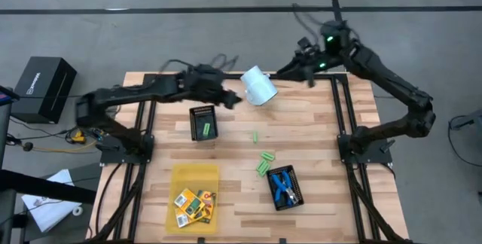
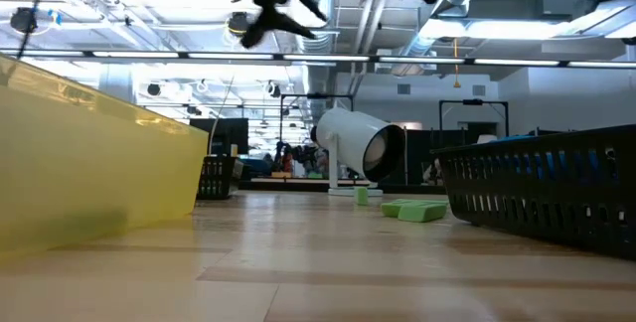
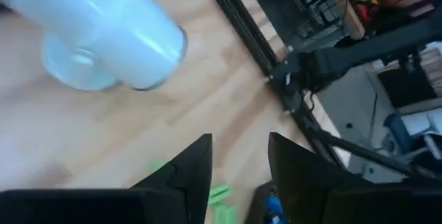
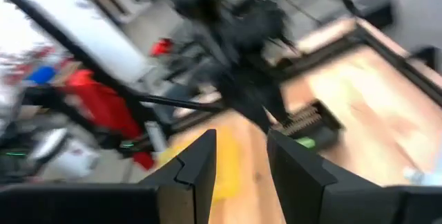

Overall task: Pick & Place School Supplies
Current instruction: Put the green eraser into the top black bin

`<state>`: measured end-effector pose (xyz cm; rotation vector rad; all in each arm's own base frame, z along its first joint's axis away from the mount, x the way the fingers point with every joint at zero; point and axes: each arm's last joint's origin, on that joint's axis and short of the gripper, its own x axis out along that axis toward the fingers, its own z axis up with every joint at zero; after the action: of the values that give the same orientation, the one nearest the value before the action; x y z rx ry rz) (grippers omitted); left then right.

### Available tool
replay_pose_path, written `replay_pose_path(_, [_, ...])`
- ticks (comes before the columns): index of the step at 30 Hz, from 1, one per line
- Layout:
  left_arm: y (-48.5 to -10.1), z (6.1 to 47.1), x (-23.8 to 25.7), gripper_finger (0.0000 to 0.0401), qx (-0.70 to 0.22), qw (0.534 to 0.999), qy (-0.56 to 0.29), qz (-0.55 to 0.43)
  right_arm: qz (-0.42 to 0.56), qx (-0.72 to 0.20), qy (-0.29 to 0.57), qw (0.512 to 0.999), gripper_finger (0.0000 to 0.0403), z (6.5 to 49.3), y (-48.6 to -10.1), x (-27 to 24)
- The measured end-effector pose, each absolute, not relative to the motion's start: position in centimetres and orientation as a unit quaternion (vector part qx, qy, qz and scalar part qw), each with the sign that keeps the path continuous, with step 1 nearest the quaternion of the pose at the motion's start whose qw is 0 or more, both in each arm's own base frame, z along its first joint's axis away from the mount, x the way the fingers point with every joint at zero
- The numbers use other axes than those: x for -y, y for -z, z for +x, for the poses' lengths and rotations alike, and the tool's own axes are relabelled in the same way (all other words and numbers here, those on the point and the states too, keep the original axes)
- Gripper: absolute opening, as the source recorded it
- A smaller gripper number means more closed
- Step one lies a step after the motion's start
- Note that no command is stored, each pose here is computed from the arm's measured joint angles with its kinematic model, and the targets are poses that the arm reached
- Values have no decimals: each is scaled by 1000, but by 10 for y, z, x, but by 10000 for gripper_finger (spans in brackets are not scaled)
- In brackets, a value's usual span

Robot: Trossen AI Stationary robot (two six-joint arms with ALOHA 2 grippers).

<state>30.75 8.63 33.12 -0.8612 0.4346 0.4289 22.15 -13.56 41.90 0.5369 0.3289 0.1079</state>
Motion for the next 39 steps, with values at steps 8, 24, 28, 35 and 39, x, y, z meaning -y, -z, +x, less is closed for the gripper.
replay_pose_path(8, [-361,228,-94,136,-142,907,-187,-350,339,-253,114,899,122,283,-375,110])
replay_pose_path(24, [-374,178,-85,136,-113,932,-83,-335,460,-448,246,726,129,362,-266,33])
replay_pose_path(28, [-374,179,-84,136,-116,932,-70,-337,460,-467,257,710,150,371,-247,33])
replay_pose_path(35, [-374,179,-83,136,-121,931,-46,-341,457,-490,277,689,184,380,-221,40])
replay_pose_path(39, [-374,179,-83,136,-121,928,-47,-349,457,-497,289,679,191,383,-210,46])
